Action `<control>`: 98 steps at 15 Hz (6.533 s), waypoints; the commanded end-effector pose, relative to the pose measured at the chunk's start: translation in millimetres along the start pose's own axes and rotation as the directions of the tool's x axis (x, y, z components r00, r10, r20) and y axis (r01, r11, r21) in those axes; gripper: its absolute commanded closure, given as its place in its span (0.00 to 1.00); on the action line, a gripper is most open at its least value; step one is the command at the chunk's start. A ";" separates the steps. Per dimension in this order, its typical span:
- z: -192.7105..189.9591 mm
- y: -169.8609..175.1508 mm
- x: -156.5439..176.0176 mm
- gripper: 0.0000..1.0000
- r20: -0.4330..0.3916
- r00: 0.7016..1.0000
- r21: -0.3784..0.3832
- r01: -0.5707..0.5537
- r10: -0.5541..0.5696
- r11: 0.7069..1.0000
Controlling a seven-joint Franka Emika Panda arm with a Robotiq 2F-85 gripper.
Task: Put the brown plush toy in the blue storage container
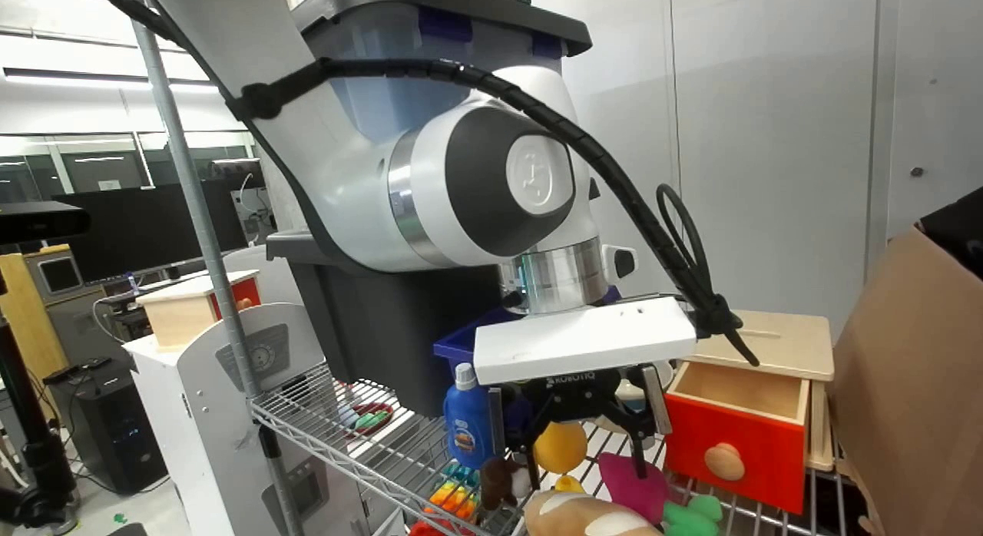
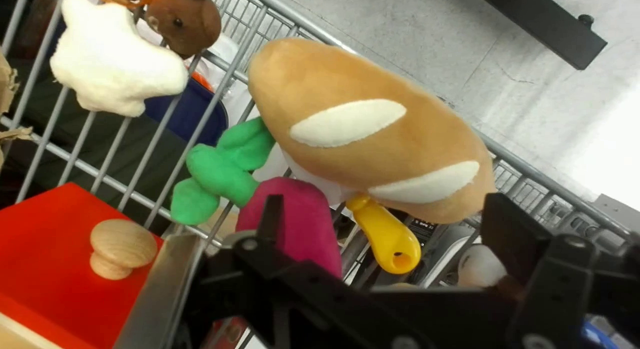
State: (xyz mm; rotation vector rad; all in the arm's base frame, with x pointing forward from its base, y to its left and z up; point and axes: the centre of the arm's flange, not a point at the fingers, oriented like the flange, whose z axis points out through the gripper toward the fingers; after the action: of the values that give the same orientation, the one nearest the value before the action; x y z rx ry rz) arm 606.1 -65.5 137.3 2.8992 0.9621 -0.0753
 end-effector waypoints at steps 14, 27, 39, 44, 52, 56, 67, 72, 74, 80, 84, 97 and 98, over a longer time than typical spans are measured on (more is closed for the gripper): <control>9.6 -24.1 -3.0 0.00 -0.020 1.000 0.057 0.019 -0.018 0.998; 14.7 -15.5 -25.4 0.00 0.000 1.000 0.071 -0.027 0.027 0.997; 10.3 -9.5 -30.4 1.00 0.004 0.999 0.065 -0.048 0.048 0.997; -3.2 -12.9 -32.4 0.98 0.005 0.998 0.054 -0.055 0.055 0.997; -48.3 -21.0 -38.0 0.98 0.007 0.995 0.017 -0.095 0.095 0.995; -58.4 -18.7 -44.1 0.98 0.012 0.992 -0.003 -0.127 0.127 0.992; -71.7 -11.9 -58.9 0.98 0.088 0.968 -0.030 -0.235 0.237 0.971; -93.3 -5.4 -66.2 0.98 0.108 0.954 -0.070 -0.274 0.280 0.959; -100.9 -1.1 -67.1 0.98 0.105 0.949 -0.082 -0.289 0.297 0.954; -122.2 16.5 -58.5 0.98 0.096 0.924 -0.084 -0.363 0.370 0.928; -131.2 34.8 -53.0 0.98 0.091 0.912 -0.055 -0.397 0.401 0.916; -144.8 65.9 -55.6 0.98 0.096 0.852 -0.045 -0.512 0.514 0.858; -147.4 67.1 -53.0 0.98 0.096 0.850 -0.049 -0.516 0.518 0.855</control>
State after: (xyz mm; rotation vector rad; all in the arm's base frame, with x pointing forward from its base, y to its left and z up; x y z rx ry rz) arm 594.1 -135.7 282.9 2.9957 0.1714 -0.1531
